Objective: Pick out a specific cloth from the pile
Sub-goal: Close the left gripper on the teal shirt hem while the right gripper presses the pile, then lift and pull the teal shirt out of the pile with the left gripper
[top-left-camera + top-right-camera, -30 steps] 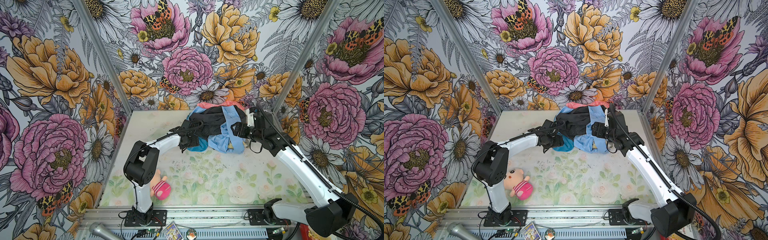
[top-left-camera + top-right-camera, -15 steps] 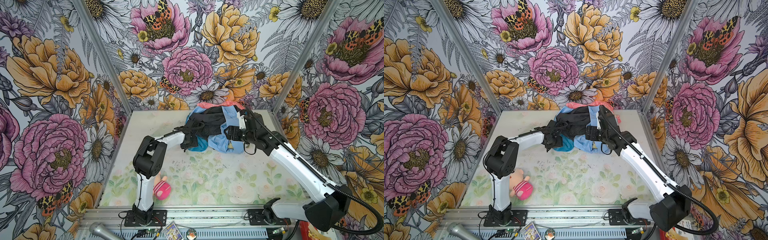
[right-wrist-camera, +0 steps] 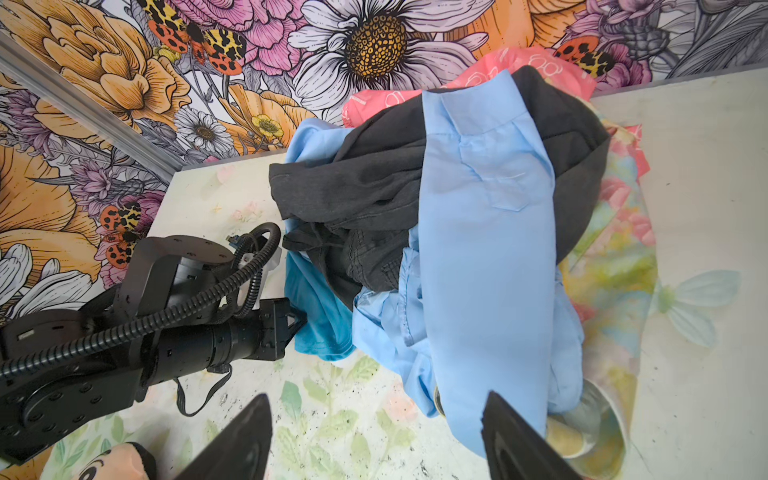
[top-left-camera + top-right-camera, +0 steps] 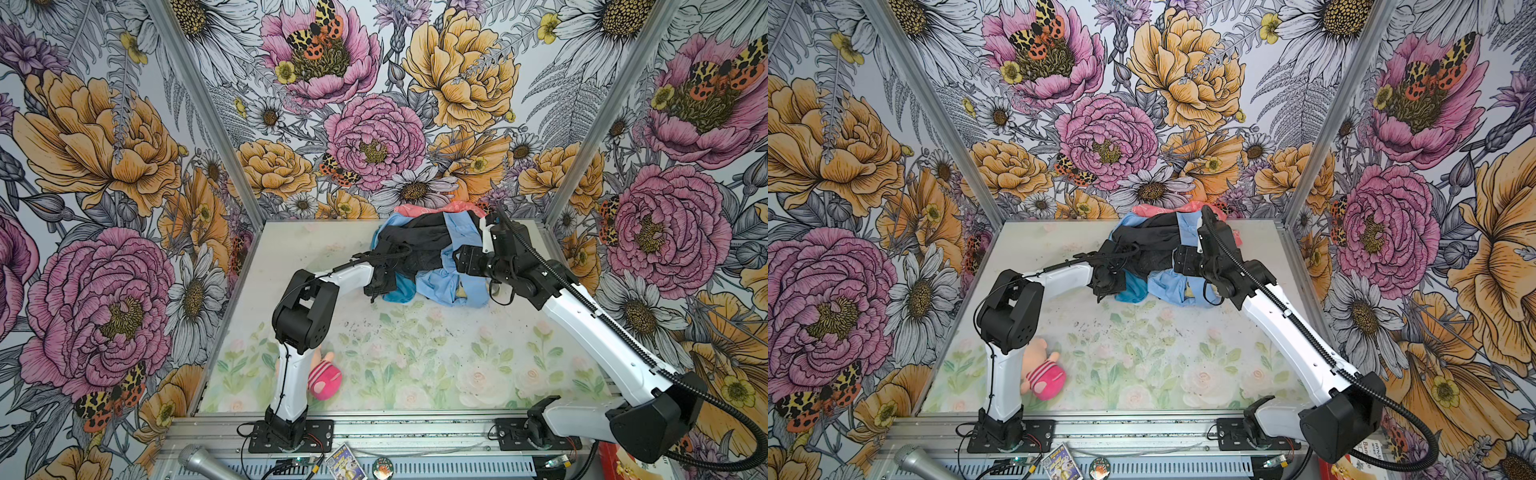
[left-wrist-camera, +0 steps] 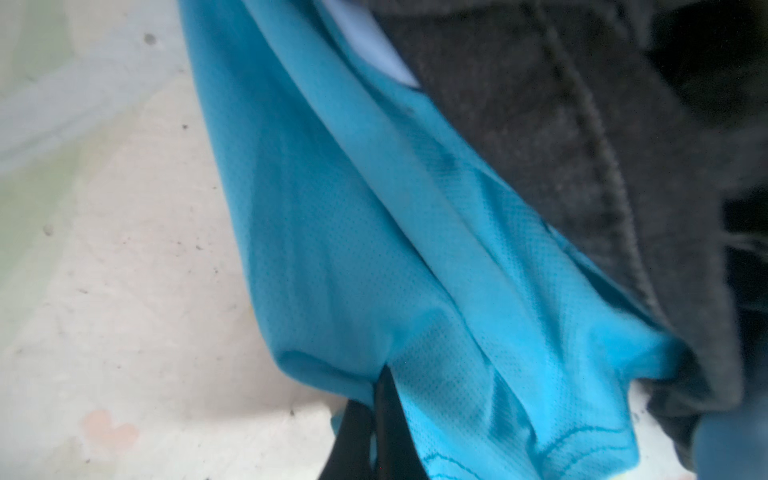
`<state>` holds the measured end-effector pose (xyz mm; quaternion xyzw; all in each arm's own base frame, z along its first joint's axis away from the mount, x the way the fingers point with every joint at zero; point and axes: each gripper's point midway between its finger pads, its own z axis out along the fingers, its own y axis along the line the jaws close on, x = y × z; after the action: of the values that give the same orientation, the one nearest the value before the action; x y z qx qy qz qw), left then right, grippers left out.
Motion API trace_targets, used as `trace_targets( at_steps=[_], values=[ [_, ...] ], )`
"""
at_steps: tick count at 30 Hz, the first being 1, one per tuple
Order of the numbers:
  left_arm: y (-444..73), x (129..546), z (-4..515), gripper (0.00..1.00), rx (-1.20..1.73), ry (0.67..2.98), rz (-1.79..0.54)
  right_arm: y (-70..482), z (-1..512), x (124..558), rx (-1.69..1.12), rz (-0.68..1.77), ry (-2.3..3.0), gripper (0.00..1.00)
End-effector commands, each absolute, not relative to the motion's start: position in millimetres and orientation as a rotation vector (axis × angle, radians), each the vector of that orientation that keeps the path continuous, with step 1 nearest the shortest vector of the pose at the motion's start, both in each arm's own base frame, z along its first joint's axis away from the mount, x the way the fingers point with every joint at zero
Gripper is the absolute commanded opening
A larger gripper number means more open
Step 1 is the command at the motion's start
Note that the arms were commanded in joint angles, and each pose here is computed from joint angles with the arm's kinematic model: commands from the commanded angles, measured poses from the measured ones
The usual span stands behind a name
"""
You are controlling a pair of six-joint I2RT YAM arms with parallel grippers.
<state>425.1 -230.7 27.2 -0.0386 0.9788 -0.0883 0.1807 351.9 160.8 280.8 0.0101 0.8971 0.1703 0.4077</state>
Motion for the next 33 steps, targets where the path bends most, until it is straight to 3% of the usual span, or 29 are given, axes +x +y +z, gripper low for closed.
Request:
trace_targets(
  at_steps=[1,33],
  values=[
    [-233,434,53,0.0,-0.105,2.709,-0.263,153,300,353,0.048,0.398,2.206,0.8],
    [-235,439,347,0.0,-0.098,2.151,-0.66,149,309,361,0.008,0.363,2.16,0.81]
  ],
)
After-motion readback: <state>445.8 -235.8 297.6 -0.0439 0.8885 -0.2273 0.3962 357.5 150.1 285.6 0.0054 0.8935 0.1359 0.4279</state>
